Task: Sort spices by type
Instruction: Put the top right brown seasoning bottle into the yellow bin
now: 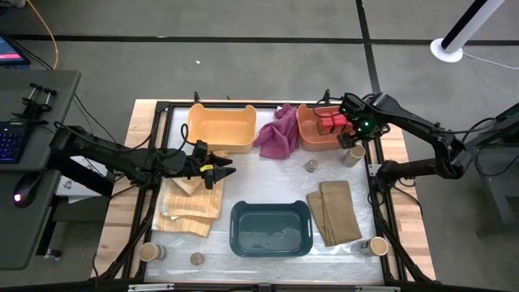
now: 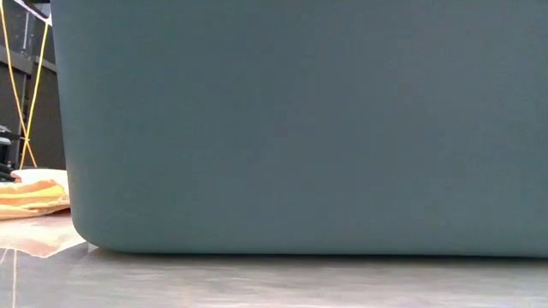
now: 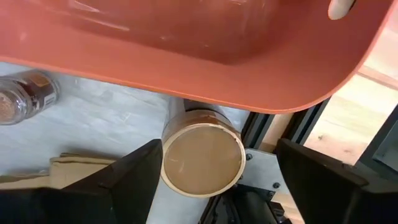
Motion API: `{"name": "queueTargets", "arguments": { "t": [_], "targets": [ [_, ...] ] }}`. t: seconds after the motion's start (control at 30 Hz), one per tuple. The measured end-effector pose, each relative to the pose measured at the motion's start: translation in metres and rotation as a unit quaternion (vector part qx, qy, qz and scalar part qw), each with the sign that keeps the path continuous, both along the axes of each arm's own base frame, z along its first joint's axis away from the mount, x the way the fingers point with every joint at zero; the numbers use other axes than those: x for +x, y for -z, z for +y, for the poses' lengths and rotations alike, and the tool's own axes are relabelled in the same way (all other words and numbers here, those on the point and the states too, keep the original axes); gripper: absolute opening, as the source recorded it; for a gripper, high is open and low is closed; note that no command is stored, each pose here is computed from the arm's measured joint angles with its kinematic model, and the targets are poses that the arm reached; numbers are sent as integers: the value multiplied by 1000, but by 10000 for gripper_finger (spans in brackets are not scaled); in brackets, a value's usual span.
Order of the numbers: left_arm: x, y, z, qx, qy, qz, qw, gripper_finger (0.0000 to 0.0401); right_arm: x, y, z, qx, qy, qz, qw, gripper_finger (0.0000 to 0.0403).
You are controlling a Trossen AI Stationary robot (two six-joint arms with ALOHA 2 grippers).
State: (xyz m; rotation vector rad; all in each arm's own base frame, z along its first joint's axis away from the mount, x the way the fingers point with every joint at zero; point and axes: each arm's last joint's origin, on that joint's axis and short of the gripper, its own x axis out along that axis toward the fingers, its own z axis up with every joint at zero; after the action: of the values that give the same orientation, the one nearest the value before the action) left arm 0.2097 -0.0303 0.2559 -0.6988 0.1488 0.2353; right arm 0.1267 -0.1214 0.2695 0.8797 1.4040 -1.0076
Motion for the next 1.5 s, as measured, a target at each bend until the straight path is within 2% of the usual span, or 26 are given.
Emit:
{"name": "queueTargets", "arguments": {
  "t": [0.2,0.27,0.43,0.5,0.63,0.9,1.2,1.5],
  "targets": [
    [0,0,0,4,1,1,1000,249,-1,0,1,6,-11,6,1000,382],
    [0,0,0,4,1,0,1000,249,0,0,0,3,-11,3,1000,395],
    [0,0,0,4,1,1,1000,249,0,0,0,1,-8,-1,1000,378],
    [0,0,0,4,1,1,1000,249,-1,0,1,7,15,3,1000,376],
    [0,0,0,4,1,1,1000,249,-1,2,2,16,3,2,1000,376],
    [0,0,0,-9,-2,-2,1000,249,-8,47,11,70,16,-37,997,376],
    [0,-1,0,-10,-2,-4,1000,249,-7,46,7,6,11,-60,998,376],
    [0,-1,0,-10,-2,-5,1000,249,-5,46,5,-2,70,-71,995,376]
  ]
}}
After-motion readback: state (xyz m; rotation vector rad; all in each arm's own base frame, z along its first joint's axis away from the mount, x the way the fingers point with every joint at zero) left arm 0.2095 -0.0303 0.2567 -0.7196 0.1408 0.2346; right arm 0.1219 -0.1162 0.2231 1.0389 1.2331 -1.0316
